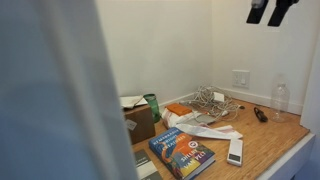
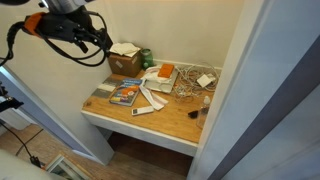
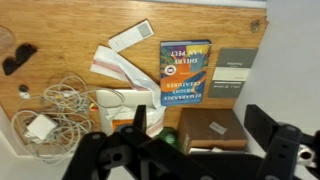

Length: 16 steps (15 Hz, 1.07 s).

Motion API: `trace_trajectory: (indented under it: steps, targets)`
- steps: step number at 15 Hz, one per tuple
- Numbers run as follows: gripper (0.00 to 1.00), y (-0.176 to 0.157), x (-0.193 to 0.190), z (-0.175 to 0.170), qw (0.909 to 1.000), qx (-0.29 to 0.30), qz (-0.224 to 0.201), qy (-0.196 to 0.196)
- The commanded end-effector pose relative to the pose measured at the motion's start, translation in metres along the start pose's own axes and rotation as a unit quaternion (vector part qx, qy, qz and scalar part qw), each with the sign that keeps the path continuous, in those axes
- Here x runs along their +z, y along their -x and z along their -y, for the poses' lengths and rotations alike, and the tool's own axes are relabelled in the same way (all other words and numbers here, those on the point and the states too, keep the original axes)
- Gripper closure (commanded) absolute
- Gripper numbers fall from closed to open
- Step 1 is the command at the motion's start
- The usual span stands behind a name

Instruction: Slide the book forward on the surface

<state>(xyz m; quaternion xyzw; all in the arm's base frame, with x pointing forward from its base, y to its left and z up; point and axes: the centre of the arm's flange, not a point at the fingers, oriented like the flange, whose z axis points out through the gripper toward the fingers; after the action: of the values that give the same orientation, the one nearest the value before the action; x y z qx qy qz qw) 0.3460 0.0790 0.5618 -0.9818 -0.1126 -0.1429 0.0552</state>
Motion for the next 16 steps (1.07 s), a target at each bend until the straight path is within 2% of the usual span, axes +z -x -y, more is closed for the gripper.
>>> trace_trajectory:
  steps: [1,5,11,16]
  targets:
    - [0.0,-0.037,0.029,0.036,0.9971,-0.064,0.001,-0.041]
    - [0.0,-0.061,0.068,0.062,0.9954,-0.084,0.006,-0.046]
    - [0.0,-0.104,0.128,0.054,0.9995,-0.015,0.015,-0.023]
    - [0.0,-0.146,0.179,0.056,0.9993,0.027,0.026,-0.002]
